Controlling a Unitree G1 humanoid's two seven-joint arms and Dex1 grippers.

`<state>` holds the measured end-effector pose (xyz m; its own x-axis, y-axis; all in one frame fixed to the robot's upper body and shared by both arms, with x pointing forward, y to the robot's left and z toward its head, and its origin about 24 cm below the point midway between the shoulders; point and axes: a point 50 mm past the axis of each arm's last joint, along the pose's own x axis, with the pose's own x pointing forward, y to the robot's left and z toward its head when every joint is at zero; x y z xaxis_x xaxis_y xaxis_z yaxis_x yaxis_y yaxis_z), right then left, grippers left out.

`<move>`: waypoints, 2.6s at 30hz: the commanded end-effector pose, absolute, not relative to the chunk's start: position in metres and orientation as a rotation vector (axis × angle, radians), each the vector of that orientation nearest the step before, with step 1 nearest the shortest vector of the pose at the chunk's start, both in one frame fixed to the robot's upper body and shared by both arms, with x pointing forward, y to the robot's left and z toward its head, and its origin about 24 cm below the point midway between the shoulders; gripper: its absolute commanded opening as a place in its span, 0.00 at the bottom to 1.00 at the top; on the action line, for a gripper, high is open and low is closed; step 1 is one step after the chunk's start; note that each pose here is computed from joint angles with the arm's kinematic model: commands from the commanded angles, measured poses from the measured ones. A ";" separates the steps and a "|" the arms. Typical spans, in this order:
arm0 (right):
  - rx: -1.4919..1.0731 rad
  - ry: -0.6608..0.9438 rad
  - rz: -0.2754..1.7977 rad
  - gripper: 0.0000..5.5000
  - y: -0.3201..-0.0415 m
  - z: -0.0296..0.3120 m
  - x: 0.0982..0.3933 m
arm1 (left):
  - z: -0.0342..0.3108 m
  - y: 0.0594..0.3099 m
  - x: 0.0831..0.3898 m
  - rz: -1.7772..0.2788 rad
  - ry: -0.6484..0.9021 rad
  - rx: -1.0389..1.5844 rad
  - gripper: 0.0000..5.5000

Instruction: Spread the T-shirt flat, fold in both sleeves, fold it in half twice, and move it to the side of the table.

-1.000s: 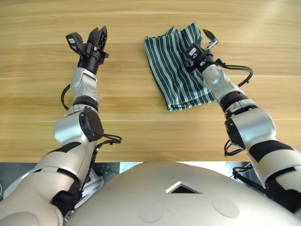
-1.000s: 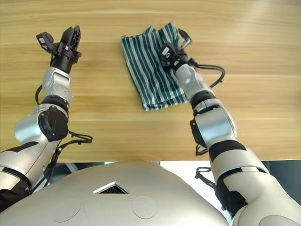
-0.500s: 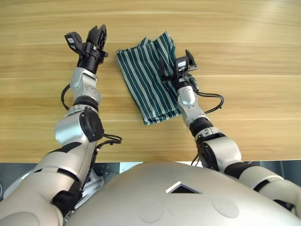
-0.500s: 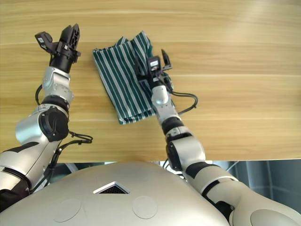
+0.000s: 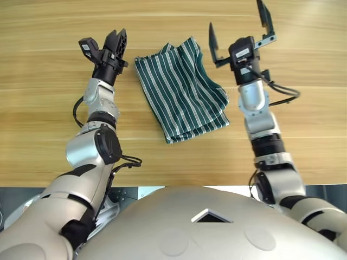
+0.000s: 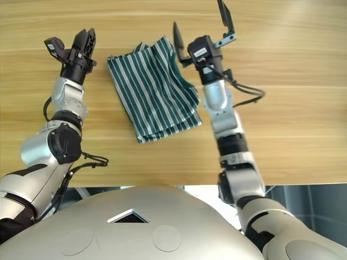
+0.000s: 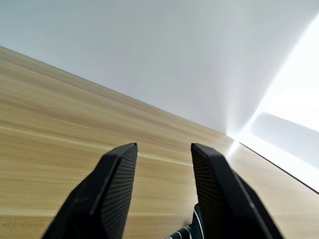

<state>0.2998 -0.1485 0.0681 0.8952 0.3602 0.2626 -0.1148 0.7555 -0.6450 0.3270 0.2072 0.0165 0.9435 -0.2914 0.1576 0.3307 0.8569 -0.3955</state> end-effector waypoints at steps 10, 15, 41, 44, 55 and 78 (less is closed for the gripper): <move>-1.038 -0.198 0.536 0.98 -0.186 0.032 0.295 | 0.009 0.203 0.322 -0.336 -0.072 -0.416 0.36; -0.991 -0.215 0.639 0.98 -0.172 0.027 0.286 | 0.008 0.201 0.322 -0.336 -0.065 -0.418 0.36; -0.871 0.080 1.466 0.98 -0.171 0.004 0.181 | 0.010 0.194 0.324 -0.363 -0.057 -0.402 0.36; -0.825 0.046 1.492 0.98 -0.166 0.009 0.177 | 0.010 0.193 0.324 -0.373 -0.060 -0.392 0.36; -0.803 -0.134 1.237 0.98 -0.169 0.049 0.214 | 0.031 0.195 0.315 -0.602 -0.222 -0.140 0.36; -0.977 0.318 1.427 0.98 -0.253 0.053 0.158 | 0.072 0.260 0.138 -1.611 0.293 0.613 0.36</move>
